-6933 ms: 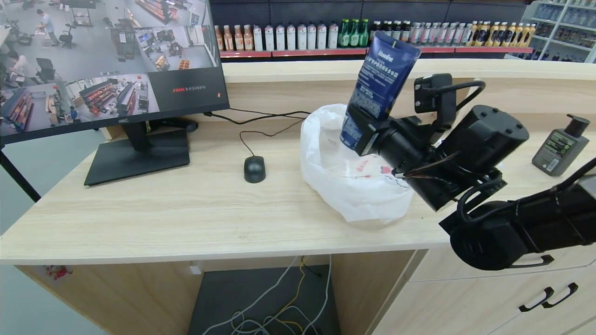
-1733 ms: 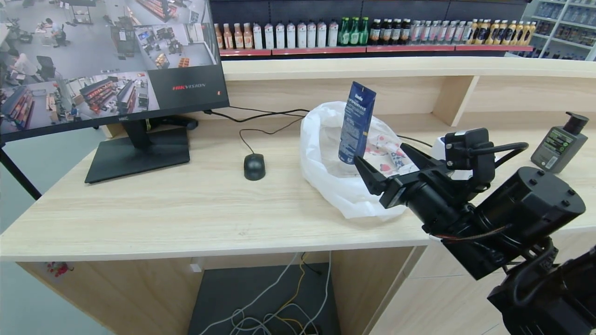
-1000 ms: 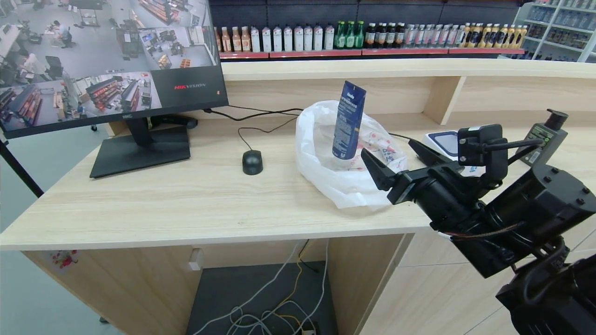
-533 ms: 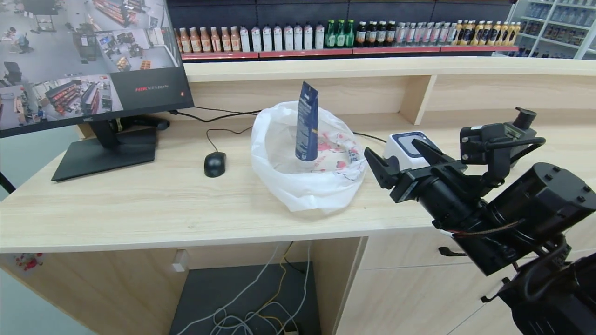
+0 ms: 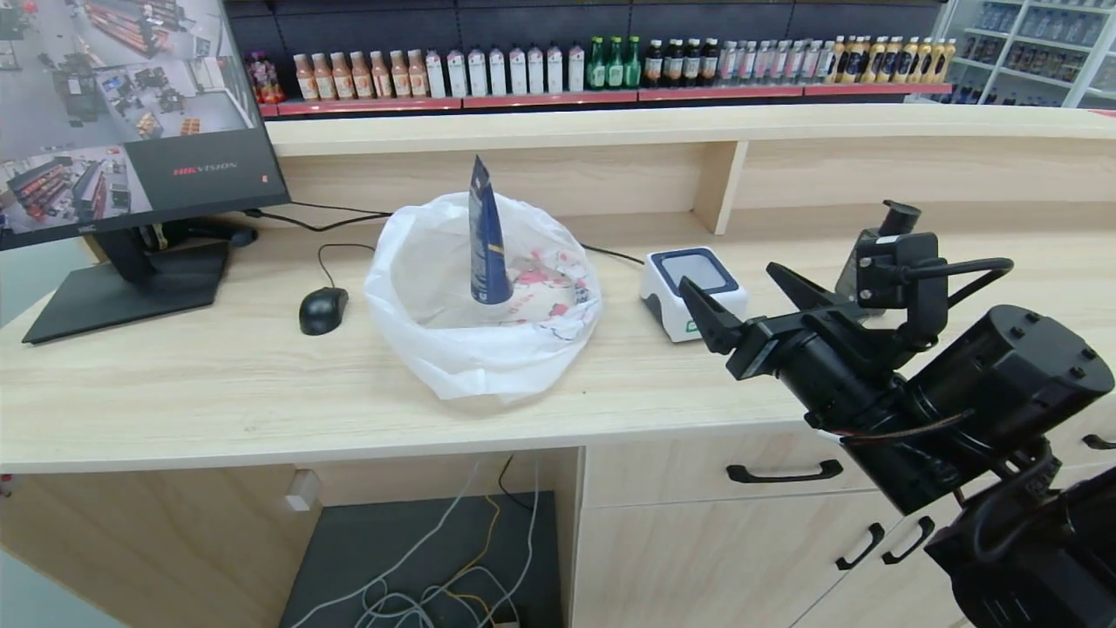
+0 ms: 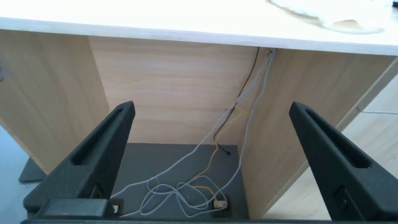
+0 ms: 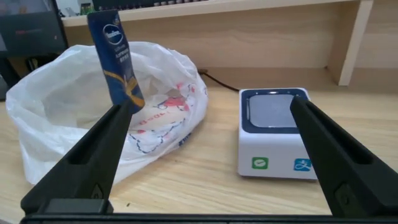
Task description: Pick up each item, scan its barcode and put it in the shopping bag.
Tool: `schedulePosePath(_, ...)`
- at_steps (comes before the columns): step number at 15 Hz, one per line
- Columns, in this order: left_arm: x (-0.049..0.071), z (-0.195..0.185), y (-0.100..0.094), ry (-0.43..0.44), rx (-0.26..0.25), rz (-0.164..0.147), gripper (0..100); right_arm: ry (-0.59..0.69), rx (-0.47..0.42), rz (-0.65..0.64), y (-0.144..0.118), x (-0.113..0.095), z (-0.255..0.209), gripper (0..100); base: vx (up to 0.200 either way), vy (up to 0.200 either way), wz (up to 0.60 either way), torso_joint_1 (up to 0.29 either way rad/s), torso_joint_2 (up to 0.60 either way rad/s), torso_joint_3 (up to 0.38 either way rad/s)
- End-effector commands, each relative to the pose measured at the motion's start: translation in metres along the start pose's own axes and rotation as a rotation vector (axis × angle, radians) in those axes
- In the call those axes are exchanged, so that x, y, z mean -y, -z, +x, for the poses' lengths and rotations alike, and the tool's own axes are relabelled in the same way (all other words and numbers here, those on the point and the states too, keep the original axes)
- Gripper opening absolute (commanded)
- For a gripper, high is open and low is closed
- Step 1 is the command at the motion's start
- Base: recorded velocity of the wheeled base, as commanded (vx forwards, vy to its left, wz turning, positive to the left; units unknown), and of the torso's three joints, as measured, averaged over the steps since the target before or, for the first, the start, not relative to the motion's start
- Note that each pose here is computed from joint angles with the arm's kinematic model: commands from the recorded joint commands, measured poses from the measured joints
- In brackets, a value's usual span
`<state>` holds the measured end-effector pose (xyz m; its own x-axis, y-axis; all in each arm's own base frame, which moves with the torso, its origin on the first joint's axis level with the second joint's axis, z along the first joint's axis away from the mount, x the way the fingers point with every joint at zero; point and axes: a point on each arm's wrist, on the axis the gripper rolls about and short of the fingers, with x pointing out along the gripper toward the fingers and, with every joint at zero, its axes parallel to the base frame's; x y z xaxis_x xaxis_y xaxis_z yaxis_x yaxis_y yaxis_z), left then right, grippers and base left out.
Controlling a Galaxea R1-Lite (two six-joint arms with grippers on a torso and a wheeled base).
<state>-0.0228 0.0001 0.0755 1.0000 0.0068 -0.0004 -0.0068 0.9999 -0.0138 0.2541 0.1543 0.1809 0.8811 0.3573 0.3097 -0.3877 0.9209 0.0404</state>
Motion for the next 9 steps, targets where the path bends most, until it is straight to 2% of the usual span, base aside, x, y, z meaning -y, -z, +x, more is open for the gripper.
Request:
schedulePosePath(1,0.0,0.0,0.0,-0.001,0.0,0.0,100,0.0,0.0,-0.001,0.001,-0.0003,0.001,100,0.0,-0.2,0.0,0.002,0.0,-0.002)
schedulePosePath(9,0.0,0.0,0.0,-0.001,0.0,0.0,100,0.001,0.004,-0.002,0.0005,-0.0004,0.0022,100,0.0,-0.2,0.0,0.002,0.0,0.002)
